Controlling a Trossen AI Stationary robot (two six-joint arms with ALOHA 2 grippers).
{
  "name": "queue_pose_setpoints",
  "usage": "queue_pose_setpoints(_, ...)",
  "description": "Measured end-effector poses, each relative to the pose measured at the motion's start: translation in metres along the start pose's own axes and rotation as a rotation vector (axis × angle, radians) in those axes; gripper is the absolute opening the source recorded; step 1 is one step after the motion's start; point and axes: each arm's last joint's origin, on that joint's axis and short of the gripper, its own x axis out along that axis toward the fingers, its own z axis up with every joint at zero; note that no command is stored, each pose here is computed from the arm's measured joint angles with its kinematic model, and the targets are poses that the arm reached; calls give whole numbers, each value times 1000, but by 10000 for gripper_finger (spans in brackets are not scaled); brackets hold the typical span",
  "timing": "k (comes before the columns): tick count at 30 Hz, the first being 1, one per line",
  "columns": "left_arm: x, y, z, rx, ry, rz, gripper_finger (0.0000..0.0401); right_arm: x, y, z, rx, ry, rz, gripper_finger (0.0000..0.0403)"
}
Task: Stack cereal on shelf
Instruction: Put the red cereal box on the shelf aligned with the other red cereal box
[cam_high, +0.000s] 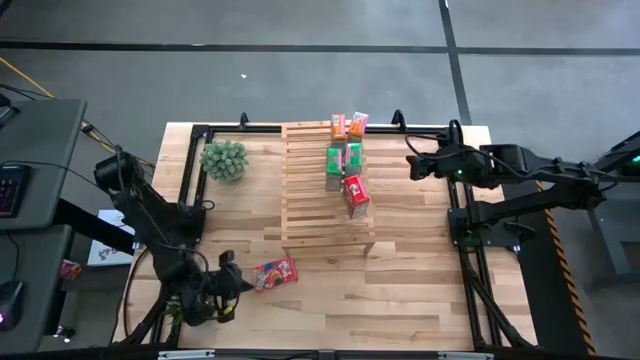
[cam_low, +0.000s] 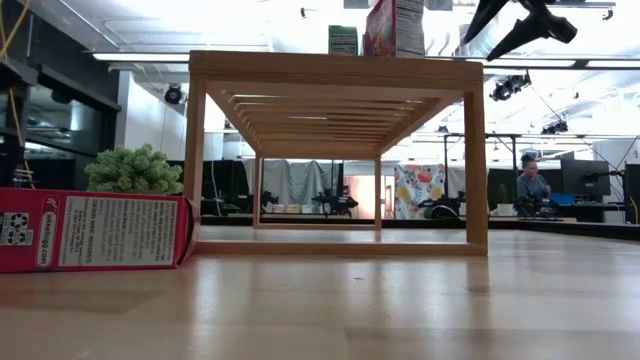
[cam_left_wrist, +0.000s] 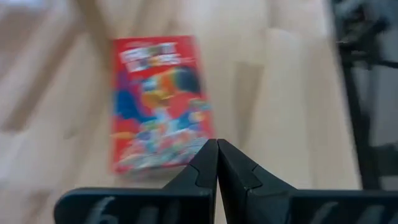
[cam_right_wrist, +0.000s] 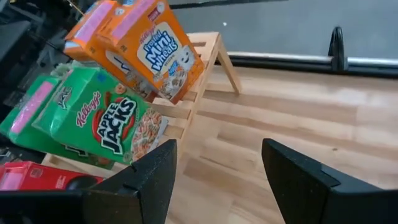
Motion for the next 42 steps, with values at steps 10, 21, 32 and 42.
queue_pose_setpoints(10, 23, 21, -13, 35, -85, -32, 0, 23, 15, -10, 5, 94, -45, 229)
queue_pose_setpoints(21, 18, 21, -23, 63, 1, -52, 0, 36, 22, -16, -55, 128, -78, 229)
queue_pose_setpoints(32, 15, 17, -21, 9, -41, -71, 0, 35, 21, -16, -55, 124, -78, 229)
queue_pose_setpoints(42, 20, 20, -21, 8, -61, -23, 0, 35, 21, -16, -47, 127, -76, 229)
